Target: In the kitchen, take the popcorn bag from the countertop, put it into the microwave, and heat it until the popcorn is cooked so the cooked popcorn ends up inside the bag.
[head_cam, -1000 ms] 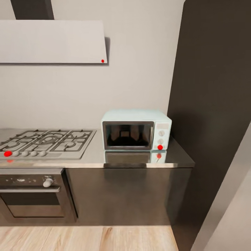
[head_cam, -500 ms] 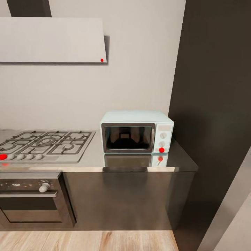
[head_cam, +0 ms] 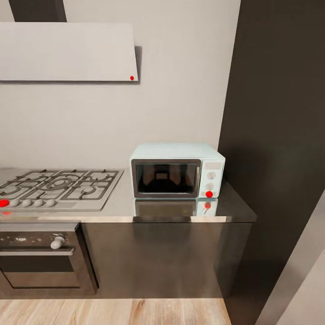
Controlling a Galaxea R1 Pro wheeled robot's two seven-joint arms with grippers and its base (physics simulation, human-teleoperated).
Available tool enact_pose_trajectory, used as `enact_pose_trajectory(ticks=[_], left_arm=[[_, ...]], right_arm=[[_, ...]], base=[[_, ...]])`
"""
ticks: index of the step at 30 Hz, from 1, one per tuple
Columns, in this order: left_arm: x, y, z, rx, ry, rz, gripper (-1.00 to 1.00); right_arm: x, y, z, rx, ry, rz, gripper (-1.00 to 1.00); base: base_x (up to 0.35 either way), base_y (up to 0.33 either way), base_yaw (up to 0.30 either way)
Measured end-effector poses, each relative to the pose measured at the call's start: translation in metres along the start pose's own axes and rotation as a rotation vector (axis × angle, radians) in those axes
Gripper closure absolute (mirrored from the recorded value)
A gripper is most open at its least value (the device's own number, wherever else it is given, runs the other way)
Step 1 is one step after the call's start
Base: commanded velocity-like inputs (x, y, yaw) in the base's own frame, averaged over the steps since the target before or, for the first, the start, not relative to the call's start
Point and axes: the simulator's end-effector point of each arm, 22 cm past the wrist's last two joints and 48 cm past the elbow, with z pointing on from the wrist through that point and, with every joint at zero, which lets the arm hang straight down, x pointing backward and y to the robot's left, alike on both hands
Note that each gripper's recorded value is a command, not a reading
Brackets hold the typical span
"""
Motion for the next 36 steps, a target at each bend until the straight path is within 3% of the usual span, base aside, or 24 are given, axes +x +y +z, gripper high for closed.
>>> enact_pose_trajectory(ticks=[1,2,3,4,5,6,12,14,17,18,20,23,25,28,32,36], left_arm=[[0.000,0.000,0.000,0.000,0.000,0.000,-1.00],[0.000,0.000,0.000,0.000,0.000,0.000,-1.00],[0.000,0.000,0.000,0.000,0.000,-0.001,-1.00],[0.000,0.000,0.000,0.000,0.000,-0.001,-1.00],[0.000,0.000,0.000,0.000,0.000,-0.001,-1.00],[0.000,0.000,0.000,-0.001,0.001,-0.001,-1.00],[0.000,0.001,0.000,-0.002,-0.001,-0.001,-1.00],[0.000,0.001,0.000,-0.002,-0.001,-0.001,-1.00],[0.000,0.001,0.000,-0.001,0.000,-0.001,-1.00],[0.000,0.000,0.000,-0.001,0.000,-0.001,-1.00],[0.000,0.000,0.000,0.000,0.000,0.000,-1.00],[0.000,0.001,0.000,-0.001,0.000,0.000,-1.00],[0.000,0.001,0.000,-0.001,0.000,0.001,-1.00],[0.000,0.001,0.000,-0.001,0.000,0.001,-1.00],[0.000,0.001,0.000,-0.001,0.000,0.001,-1.00],[0.000,0.001,0.000,-0.001,0.000,0.001,-1.00]], right_arm=[[-0.056,-0.008,-0.032,0.014,-0.076,0.010,-1.00],[-0.131,-0.017,-0.085,0.031,-0.240,0.024,-1.00],[-0.208,-0.027,-0.165,0.047,-0.471,0.039,-1.00],[-0.271,-0.037,-0.270,0.064,-0.724,0.055,-1.00],[-0.304,-0.045,-0.371,0.079,-0.942,0.069,-1.00],[-0.314,-0.048,-0.395,0.082,-0.963,0.074,-1.00],[-0.359,-0.059,-0.491,0.091,-1.048,0.092,-1.00],[-0.381,-0.064,-0.550,0.097,-1.149,0.097,-1.00],[-0.399,-0.060,-0.619,0.085,-1.264,0.102,-1.00],[-0.406,-0.056,-0.661,0.072,-1.334,0.102,-1.00],[-0.411,-0.049,-0.716,0.055,-1.422,0.102,-1.00],[-0.412,-0.034,-0.759,0.023,-1.492,0.096,-1.00],[-0.413,-0.023,-0.769,0.006,-1.506,0.093,-1.00],[-0.419,-0.006,-0.763,-0.028,-1.480,0.086,-1.00],[-0.427,0.001,-0.748,-0.037,-1.439,0.080,-1.00],[-0.437,0.000,-0.757,-0.031,-1.513,0.079,-1.00]], base=[[0.000,0.000,0.000],[0.000,0.000,0.000],[0.000,0.000,0.000],[0.000,0.000,0.000],[0.000,0.000,0.000],[0.000,0.000,0.000],[0.000,0.000,0.000],[0.000,0.000,0.000],[0.000,0.000,0.000],[0.000,0.000,0.000],[0.000,0.000,0.000],[0.000,0.000,0.000],[0.000,0.000,0.000],[0.000,0.000,0.000],[0.000,0.000,0.000],[0.000,0.000,0.000]])
